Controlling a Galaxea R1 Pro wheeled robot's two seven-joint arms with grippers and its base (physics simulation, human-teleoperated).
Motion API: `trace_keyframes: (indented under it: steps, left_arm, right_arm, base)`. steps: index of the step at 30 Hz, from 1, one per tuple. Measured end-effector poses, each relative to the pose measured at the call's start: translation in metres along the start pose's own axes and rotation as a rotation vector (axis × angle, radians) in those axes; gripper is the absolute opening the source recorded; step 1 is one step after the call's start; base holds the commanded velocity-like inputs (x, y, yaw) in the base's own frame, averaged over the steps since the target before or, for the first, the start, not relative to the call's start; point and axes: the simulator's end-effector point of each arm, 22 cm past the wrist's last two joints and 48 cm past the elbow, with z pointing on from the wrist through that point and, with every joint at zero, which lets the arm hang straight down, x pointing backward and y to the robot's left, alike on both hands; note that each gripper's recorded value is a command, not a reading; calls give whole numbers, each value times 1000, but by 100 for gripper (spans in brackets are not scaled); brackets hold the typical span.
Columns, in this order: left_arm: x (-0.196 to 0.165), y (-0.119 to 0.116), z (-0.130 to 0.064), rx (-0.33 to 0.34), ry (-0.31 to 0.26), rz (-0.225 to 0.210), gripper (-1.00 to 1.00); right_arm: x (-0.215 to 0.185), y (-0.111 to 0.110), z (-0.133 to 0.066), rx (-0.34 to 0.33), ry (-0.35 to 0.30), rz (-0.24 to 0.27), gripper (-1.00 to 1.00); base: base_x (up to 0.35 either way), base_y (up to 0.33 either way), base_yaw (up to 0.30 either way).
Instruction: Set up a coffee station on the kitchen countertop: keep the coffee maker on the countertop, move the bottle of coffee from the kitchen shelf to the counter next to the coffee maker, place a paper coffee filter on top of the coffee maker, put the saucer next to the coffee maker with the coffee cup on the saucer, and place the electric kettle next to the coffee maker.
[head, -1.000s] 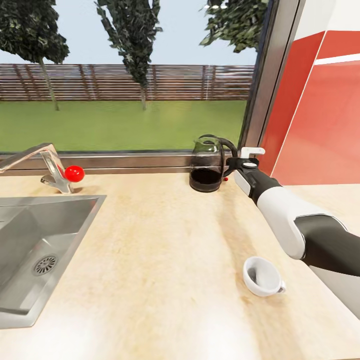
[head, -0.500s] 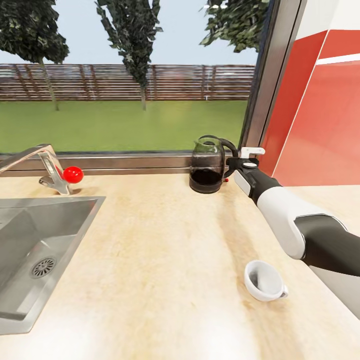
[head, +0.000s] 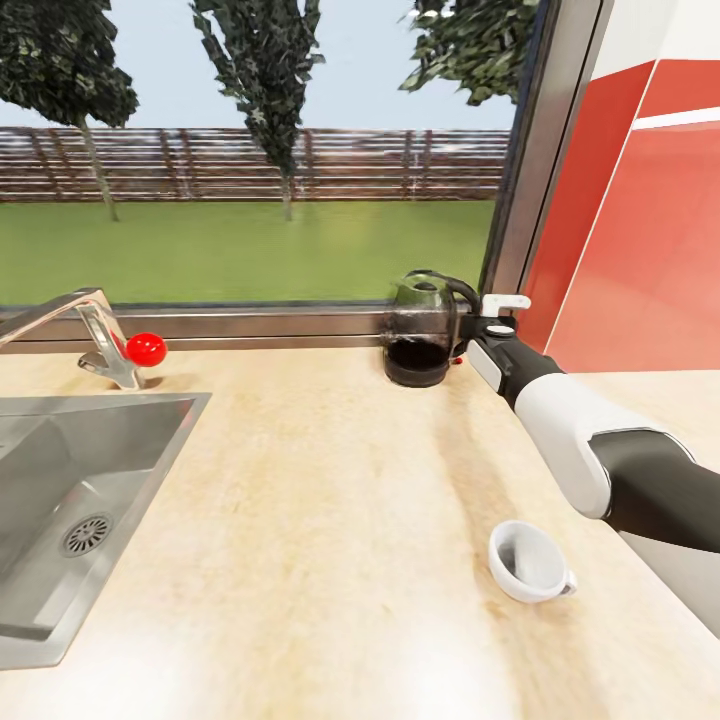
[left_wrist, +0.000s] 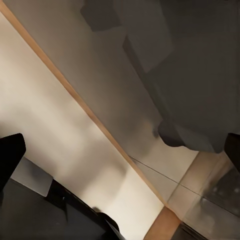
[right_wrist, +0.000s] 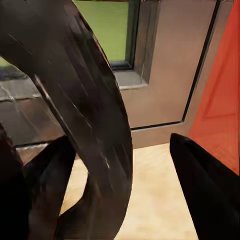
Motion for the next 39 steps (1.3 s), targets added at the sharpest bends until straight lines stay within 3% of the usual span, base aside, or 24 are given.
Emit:
trace_keyframes:
  steps: [27, 39]
  left_arm:
    - [0, 0, 0, 1, 0, 0, 100]
    - [-1, -8, -9, 1, 0, 0, 100]
  right_arm:
    - [1, -6, 1, 7, 3, -1, -100]
    - [-10, -6, 0, 7, 3, -1, -100]
  base:
    - [0, 0, 0]
    - [0, 0, 0]
